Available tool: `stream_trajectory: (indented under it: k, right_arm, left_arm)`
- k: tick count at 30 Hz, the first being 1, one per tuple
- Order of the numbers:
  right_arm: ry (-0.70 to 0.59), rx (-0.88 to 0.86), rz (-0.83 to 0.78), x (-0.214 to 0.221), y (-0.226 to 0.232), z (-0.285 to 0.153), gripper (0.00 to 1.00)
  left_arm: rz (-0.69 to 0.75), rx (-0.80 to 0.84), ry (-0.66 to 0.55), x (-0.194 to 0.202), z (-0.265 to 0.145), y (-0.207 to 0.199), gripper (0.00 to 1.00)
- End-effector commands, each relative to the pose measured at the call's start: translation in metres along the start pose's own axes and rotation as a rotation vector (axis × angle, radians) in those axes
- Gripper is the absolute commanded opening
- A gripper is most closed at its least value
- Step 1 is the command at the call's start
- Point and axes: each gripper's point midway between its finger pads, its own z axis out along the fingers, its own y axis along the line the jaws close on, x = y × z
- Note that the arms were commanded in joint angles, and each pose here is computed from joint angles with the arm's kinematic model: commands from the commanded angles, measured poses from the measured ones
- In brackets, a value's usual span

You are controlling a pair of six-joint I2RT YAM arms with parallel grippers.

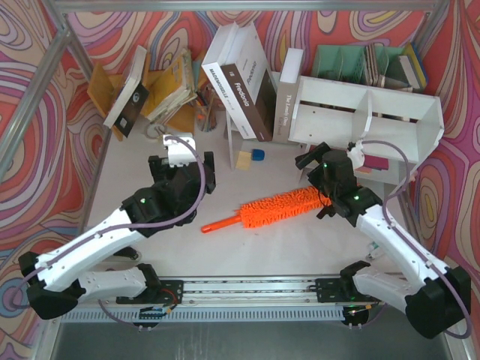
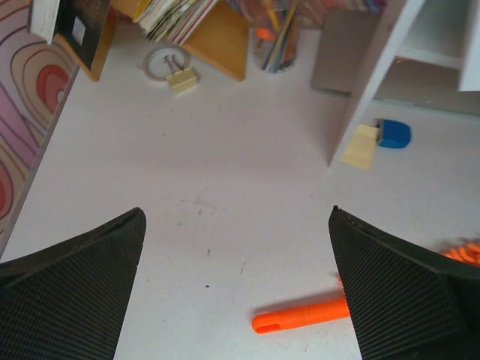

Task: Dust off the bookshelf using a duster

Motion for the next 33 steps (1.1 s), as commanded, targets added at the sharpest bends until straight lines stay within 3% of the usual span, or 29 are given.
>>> stream_trajectory:
  k: [1, 5, 10, 18, 26, 33]
  right_arm:
    - [-0.080, -0.035, -0.366, -0.018, -0.007, -0.009, 0.99]
    - [-0.123, -0.069, -0.530, -0.016, -0.025, -0.009, 0.99]
    - [-0.152, -0.009, -0.653, -0.018, -0.047, 0.000, 0.99]
    - [-0.359, 0.066, -0.732, -0.039, -0.077, 0.010, 0.99]
    - [-0.524, -0.003, -0.794, -0.046, -0.085, 0.005, 0.99]
    - [-0.503, 0.018, -0.861, -0.032, -0.100, 0.025, 0.99]
  left_arm:
    - [0.004, -0.059, 0.038, 0.014, 0.014, 0.015, 0.98]
    - [-0.031, -0.134, 0.030, 0.026, 0.035, 0.044, 0.98]
    - [-0.011, -0.273, -0.075, 0.040, 0.057, 0.079, 0.98]
    - [-0.016, -0.444, 0.032, 0.107, 0.104, 0.134, 0.98]
    - [0.105, -0.510, 0.005, 0.160, 0.132, 0.156, 0.98]
    - [0.112, -0.434, -0.003, 0.183, 0.158, 0.162, 0.98]
